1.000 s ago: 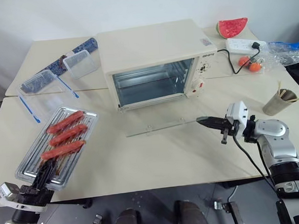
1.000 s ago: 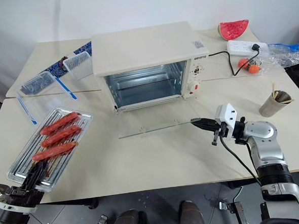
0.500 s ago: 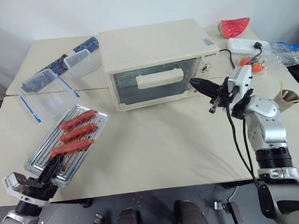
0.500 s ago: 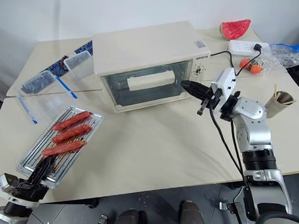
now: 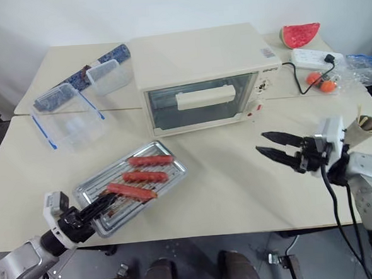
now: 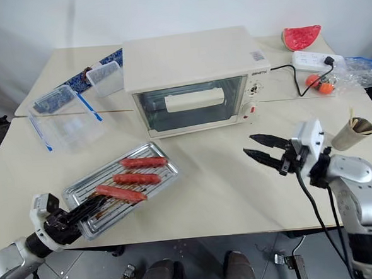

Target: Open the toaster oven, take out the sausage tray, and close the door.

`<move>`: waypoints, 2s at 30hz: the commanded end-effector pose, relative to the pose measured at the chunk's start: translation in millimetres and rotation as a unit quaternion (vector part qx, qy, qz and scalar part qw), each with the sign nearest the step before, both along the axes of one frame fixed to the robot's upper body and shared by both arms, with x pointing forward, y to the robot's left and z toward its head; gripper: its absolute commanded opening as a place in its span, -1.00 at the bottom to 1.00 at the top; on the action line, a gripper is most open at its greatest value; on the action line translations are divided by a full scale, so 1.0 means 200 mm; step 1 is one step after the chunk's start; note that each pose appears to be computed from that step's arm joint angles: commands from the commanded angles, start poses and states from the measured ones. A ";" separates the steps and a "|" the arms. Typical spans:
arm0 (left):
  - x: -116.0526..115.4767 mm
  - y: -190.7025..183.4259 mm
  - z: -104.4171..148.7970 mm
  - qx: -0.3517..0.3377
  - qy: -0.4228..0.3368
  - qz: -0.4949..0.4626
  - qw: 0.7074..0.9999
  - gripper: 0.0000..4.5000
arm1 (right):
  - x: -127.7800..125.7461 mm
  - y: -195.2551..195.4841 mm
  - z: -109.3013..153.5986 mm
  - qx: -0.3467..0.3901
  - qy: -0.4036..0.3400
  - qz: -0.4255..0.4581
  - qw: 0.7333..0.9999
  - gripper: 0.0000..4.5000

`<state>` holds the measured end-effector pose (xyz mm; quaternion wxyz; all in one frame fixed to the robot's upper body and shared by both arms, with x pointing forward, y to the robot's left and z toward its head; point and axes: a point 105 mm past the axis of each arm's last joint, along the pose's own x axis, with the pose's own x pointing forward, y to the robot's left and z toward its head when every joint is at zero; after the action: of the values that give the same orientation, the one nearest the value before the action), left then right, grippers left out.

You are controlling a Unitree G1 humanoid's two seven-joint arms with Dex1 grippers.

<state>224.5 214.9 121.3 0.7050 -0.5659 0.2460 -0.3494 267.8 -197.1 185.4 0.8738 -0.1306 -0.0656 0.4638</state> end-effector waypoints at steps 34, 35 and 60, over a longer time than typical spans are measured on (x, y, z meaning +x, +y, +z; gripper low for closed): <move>0.45 -0.77 -0.13 0.162 0.054 -0.237 0.956 -1.00 | -0.51 -0.09 -0.09 -0.012 0.025 -0.072 0.997 0.99; 0.44 -0.77 -0.14 0.170 0.057 -0.240 0.954 -1.00 | -0.51 -0.09 -0.08 -0.012 0.024 -0.072 0.997 0.99; 0.45 -0.56 0.01 0.259 -0.082 -0.151 0.950 0.73 | -0.47 -0.07 -0.11 -0.014 0.027 -0.052 0.998 1.00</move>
<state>310.5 86.6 118.1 0.7588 -0.3005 0.3776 -0.4375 173.7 -211.1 160.4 0.9022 -0.1219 -0.0213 0.4131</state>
